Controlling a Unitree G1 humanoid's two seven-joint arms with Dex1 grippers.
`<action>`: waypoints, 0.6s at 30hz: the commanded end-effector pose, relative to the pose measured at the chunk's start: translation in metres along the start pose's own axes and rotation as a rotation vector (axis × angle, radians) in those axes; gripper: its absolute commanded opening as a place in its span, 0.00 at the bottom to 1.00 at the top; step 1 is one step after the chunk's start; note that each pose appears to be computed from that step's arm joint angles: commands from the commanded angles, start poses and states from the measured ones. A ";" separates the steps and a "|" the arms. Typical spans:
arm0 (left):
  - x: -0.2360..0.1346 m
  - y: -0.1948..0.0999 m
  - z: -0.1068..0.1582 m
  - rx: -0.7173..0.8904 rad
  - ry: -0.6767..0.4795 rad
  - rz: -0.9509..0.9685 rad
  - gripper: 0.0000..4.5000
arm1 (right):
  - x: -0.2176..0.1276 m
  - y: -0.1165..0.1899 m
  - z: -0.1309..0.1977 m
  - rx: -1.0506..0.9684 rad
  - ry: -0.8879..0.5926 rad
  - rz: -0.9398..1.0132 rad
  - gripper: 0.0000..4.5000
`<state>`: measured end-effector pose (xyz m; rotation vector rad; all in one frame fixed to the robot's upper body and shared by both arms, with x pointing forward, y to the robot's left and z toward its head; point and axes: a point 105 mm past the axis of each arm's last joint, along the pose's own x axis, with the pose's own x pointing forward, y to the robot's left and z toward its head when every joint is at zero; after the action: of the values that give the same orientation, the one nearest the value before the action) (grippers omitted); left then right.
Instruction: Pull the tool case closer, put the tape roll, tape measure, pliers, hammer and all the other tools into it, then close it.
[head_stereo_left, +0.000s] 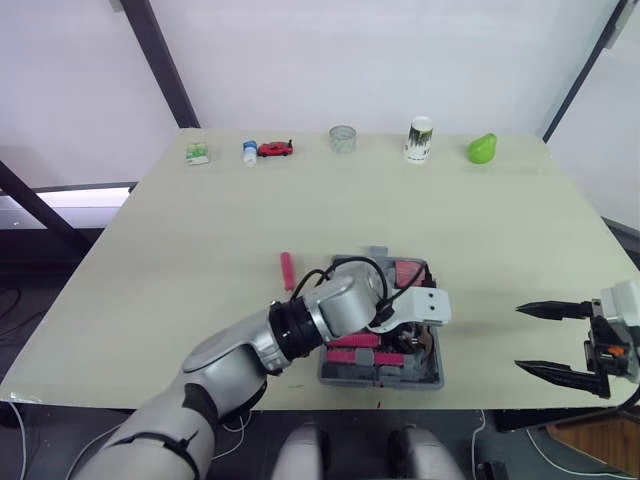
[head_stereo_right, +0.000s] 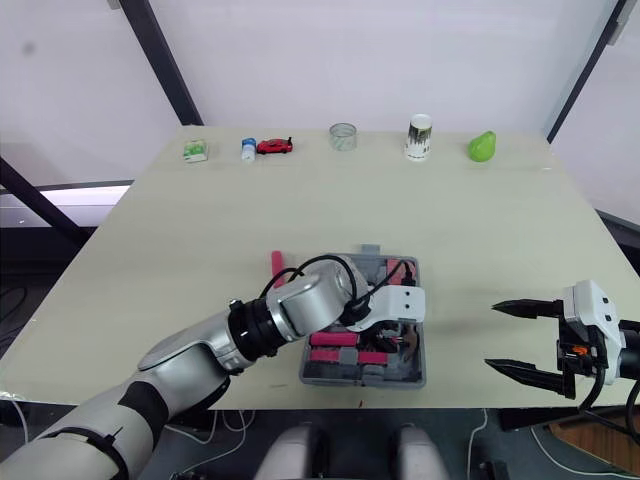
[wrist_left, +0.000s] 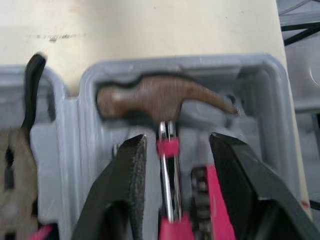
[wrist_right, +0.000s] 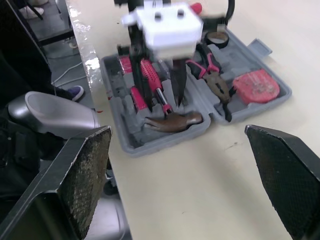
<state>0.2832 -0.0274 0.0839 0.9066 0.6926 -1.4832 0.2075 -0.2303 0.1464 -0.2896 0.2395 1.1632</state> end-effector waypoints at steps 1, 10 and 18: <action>-0.025 0.001 0.021 0.021 -0.148 -0.014 0.50 | -0.002 0.002 0.010 -0.050 -0.019 -0.013 1.00; -0.045 0.005 -0.013 -0.033 -0.526 -0.051 0.34 | -0.001 0.002 0.008 -0.035 -0.032 -0.032 1.00; -0.027 0.005 -0.042 -0.060 -0.548 -0.005 0.02 | -0.002 0.002 0.009 -0.032 -0.034 -0.037 1.00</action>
<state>0.2906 0.0193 0.0835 0.4081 0.3690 -1.6239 0.2054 -0.2281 0.1426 -0.2693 0.2328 1.1405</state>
